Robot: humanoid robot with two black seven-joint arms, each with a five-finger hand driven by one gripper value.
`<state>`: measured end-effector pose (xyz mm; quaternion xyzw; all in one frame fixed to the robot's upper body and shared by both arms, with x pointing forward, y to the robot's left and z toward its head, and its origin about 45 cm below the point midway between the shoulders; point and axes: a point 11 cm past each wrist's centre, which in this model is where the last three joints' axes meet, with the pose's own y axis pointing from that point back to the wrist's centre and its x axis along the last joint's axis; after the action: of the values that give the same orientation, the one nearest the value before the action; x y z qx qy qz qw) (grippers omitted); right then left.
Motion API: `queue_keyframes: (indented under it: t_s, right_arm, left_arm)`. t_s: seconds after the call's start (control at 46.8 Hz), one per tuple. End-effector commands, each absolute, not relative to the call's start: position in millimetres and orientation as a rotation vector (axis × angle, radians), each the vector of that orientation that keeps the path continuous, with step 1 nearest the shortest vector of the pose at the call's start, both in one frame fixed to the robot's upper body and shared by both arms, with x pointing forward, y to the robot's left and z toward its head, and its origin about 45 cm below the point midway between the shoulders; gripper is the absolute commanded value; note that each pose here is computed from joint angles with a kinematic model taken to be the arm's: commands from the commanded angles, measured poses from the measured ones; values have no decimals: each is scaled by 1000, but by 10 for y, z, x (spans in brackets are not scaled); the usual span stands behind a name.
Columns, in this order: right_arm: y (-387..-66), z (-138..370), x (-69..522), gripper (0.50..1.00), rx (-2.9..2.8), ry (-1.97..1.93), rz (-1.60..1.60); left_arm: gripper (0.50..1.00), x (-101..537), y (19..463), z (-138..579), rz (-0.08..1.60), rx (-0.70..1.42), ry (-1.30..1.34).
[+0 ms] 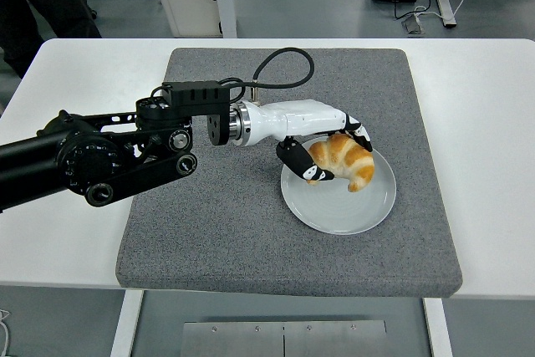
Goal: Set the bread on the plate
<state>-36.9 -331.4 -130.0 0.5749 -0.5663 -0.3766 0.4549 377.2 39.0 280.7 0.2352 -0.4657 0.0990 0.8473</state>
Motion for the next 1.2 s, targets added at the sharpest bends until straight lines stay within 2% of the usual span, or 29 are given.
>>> queue_keyframes:
  t_s: [0.0, 1.175]
  right_arm:
    - [-3315, -1300, -370, 1000, 1418, -1397, -929]
    - [-3315, -1300, -370, 1000, 1418, -1397, -929]
  left_arm:
    - [667, 3760, 385, 2766, 203, 500, -982]
    - [666, 3818, 407, 2315, 204, 585, -953]
